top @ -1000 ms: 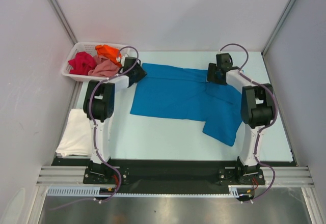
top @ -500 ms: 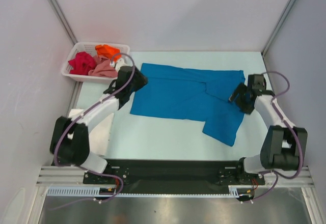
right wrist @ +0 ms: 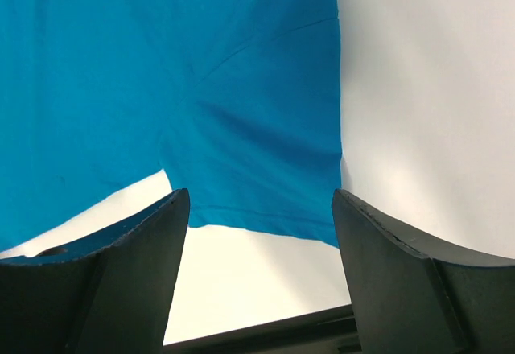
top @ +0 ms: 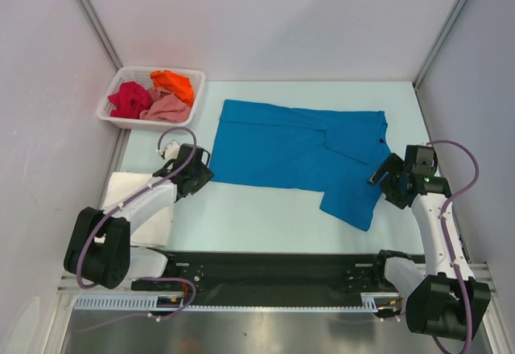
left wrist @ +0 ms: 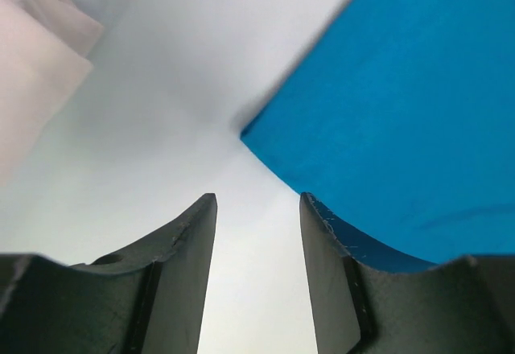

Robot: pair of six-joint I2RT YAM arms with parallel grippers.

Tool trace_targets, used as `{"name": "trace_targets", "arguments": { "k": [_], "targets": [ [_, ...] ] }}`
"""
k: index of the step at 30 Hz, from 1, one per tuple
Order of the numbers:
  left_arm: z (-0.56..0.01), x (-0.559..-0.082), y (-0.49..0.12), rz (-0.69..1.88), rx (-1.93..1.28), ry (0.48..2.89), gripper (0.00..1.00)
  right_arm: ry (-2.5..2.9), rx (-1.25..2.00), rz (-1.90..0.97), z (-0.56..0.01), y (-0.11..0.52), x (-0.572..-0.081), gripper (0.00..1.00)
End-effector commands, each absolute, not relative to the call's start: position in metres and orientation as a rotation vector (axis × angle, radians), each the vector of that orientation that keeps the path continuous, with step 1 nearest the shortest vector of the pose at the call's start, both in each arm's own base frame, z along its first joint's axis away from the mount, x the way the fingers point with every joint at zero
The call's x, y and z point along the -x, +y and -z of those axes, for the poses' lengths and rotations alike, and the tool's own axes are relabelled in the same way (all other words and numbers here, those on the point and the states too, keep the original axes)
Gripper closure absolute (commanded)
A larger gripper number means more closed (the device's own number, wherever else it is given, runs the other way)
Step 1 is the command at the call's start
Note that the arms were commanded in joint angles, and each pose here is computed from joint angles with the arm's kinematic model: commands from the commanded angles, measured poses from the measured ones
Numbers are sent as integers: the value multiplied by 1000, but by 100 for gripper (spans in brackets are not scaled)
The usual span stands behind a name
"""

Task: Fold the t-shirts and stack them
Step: Fold the tshirt

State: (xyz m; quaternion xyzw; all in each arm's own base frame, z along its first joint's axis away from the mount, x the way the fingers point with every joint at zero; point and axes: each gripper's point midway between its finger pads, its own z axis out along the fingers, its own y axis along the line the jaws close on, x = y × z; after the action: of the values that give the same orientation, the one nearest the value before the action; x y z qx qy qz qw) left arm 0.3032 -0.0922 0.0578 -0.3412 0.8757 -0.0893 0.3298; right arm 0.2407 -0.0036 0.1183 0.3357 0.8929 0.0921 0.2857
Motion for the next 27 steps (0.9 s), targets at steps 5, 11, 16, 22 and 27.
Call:
{"name": "trace_targets", "arguments": {
  "k": [5,11,16,22,27],
  "targets": [
    [-39,-320,-83,218,984,2314,49,2414,-916,-239,-114,-4,-231,23],
    [-24,-336,-90,278,1032,2353,54,2415,-933,-240,-110,-6,-234,23],
    [-17,-337,-96,296,1047,2384,53,2409,-946,-253,-107,-7,-238,23],
    [-13,-325,-98,313,1114,2395,55,2423,-986,-254,-97,-7,-240,23],
    [-10,-319,-96,309,1134,2398,61,2410,-1090,-216,-83,-13,-238,29]
  ]
}}
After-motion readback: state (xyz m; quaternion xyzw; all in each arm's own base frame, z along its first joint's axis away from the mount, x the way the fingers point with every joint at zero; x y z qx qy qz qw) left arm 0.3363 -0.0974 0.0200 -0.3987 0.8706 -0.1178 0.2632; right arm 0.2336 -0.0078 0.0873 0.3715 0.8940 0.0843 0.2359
